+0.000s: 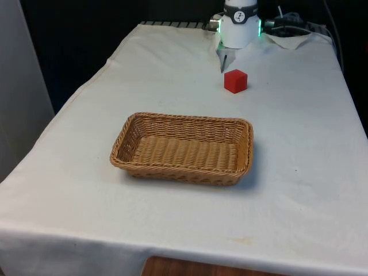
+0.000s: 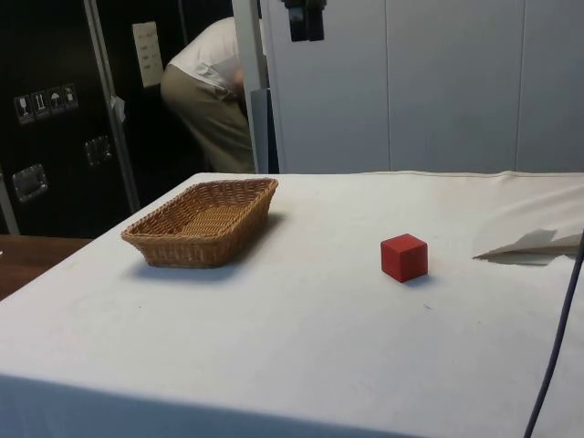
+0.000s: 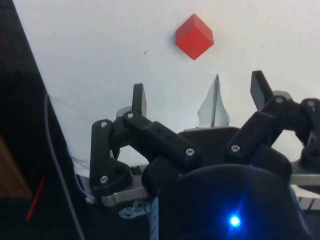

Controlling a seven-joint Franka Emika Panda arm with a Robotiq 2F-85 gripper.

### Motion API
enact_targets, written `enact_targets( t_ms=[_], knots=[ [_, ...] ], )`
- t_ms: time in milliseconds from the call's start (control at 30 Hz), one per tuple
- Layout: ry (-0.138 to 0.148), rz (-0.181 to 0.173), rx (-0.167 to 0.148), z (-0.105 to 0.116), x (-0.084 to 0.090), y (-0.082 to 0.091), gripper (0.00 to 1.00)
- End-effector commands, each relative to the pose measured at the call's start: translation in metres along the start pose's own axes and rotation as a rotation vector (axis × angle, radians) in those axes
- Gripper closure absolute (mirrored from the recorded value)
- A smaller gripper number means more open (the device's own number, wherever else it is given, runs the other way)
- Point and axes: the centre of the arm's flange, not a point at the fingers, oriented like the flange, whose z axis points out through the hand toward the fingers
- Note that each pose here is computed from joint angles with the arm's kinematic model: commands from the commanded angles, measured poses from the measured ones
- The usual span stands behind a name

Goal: Pick up the cube and place it into the basket.

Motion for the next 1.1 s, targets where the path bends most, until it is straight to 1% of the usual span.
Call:
enact_targets(
  t_ms=[0, 167, 200, 233, 333, 433, 467, 500, 633, 667, 767, 800, 833, 1067],
  knots=[
    [0.014, -0.003, -0.004, 0.0, -0.005, 0.0, 0.0],
    [0.023, -0.01, 0.002, 0.002, -0.017, -0.002, 0.0],
    [0.01, -0.006, 0.007, 0.002, -0.013, -0.001, 0.0],
    [0.025, -0.011, 0.003, 0.002, -0.019, -0.002, 0.0],
    [0.027, -0.017, 0.005, 0.003, -0.024, -0.003, 0.0],
    [0.025, -0.032, 0.007, 0.006, -0.028, -0.005, 0.0],
    [0.017, -0.028, 0.012, 0.006, -0.027, -0.004, 0.0],
    [0.024, -0.039, 0.008, 0.007, -0.028, -0.006, 0.0],
    [0.019, -0.065, 0.009, 0.01, -0.03, -0.007, 0.0],
    [0.016, -0.078, 0.009, 0.012, -0.03, -0.007, 0.0],
    [0.013, -0.1, 0.01, 0.013, -0.031, -0.007, 0.0],
    [0.008, -0.097, 0.011, 0.013, -0.03, -0.006, 0.0],
    [0.012, -0.107, 0.01, 0.014, -0.03, -0.006, 0.0],
    [0.002, -0.171, 0.01, 0.02, -0.031, -0.006, 0.0]
  ],
)
